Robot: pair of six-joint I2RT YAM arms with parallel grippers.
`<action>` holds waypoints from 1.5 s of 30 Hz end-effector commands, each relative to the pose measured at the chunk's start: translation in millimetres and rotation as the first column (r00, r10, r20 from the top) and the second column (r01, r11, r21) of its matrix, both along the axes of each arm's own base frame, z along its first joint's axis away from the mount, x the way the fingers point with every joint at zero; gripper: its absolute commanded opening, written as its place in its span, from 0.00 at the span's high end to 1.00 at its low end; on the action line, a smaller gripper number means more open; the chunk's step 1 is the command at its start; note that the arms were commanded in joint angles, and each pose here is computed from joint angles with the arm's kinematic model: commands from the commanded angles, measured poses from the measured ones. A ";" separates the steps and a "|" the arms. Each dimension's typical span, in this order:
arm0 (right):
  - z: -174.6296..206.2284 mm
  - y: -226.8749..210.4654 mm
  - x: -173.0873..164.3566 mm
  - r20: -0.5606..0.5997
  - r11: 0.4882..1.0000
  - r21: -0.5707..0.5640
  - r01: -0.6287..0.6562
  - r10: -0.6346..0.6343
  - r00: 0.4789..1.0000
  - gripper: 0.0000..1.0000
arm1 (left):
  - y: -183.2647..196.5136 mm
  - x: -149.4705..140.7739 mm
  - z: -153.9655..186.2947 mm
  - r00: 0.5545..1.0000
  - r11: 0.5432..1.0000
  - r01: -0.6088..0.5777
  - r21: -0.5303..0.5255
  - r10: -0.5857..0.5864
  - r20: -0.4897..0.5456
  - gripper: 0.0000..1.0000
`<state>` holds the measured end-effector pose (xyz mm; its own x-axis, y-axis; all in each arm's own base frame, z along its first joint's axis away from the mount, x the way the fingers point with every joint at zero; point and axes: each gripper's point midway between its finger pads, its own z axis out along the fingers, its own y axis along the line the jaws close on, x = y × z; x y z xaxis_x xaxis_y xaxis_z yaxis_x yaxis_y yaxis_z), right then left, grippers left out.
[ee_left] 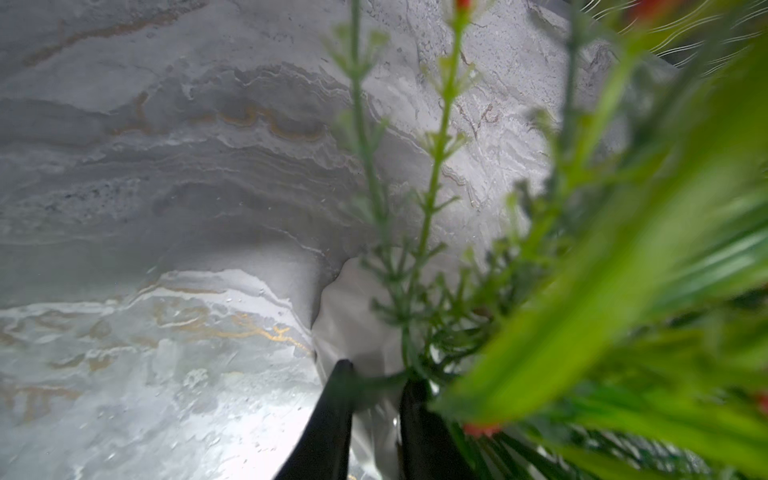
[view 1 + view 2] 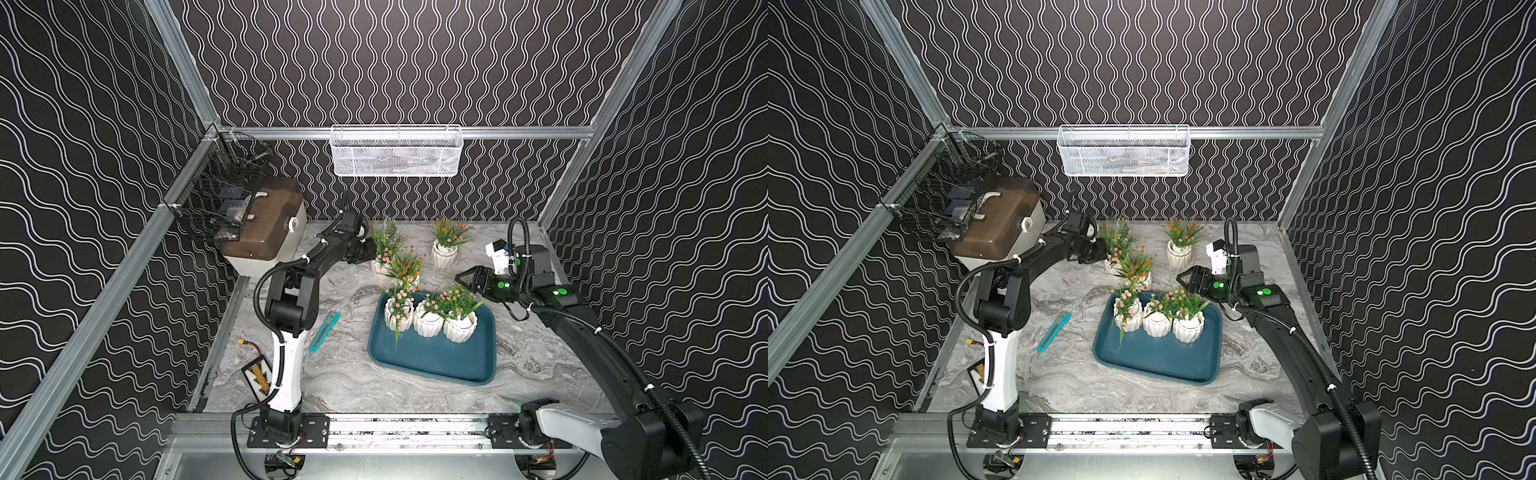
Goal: Put the potted gypsophila into the storage box
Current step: Pick up the baby's breath potted plant from the center of the board.
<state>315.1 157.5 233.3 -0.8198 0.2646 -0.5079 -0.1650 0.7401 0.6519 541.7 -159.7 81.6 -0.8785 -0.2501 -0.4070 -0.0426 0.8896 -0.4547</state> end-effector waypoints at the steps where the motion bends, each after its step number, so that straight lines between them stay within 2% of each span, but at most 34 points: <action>1: 3.9 0.4 -0.3 0.019 1.000 0.005 -0.010 0.010 1.000 0.29 | 3.6 -17.9 -19.5 0.995 0.999 0.025 0.043 -0.021 -0.094 0.78; 4: 3.9 0.1 -0.7 0.018 1.000 0.007 -0.011 0.011 1.000 0.29 | 6.5 -19.2 -20.0 0.994 0.997 0.031 0.063 -0.025 -0.102 0.81; 8: 3.9 -0.7 -1.2 0.018 1.000 0.008 -0.010 0.009 1.000 0.29 | 5.2 -21.9 -15.4 0.994 0.996 0.049 0.068 -0.042 -0.101 0.89; 15: -3.1 -1.1 1.0 0.001 1.000 0.010 -0.009 0.009 1.000 0.29 | -2.1 -21.9 5.0 0.996 0.999 0.053 -0.007 -0.053 -0.070 1.00; 28: -5.5 -3.8 3.2 -0.001 1.000 0.018 -0.003 0.003 1.000 0.29 | 5.1 -25.9 31.7 0.999 0.997 0.044 -0.062 -0.046 -0.029 1.00; 39: -6.5 -6.0 4.4 -0.008 1.000 0.028 -0.001 0.001 1.000 0.29 | 24.0 -32.1 66.0 0.999 1.000 0.029 -0.002 -0.029 0.039 1.00; 45: -6.6 -7.1 4.9 -0.008 0.999 0.033 0.001 -0.001 1.000 0.30 | 34.1 -37.1 82.3 0.998 1.000 0.016 -0.006 -0.016 0.064 1.00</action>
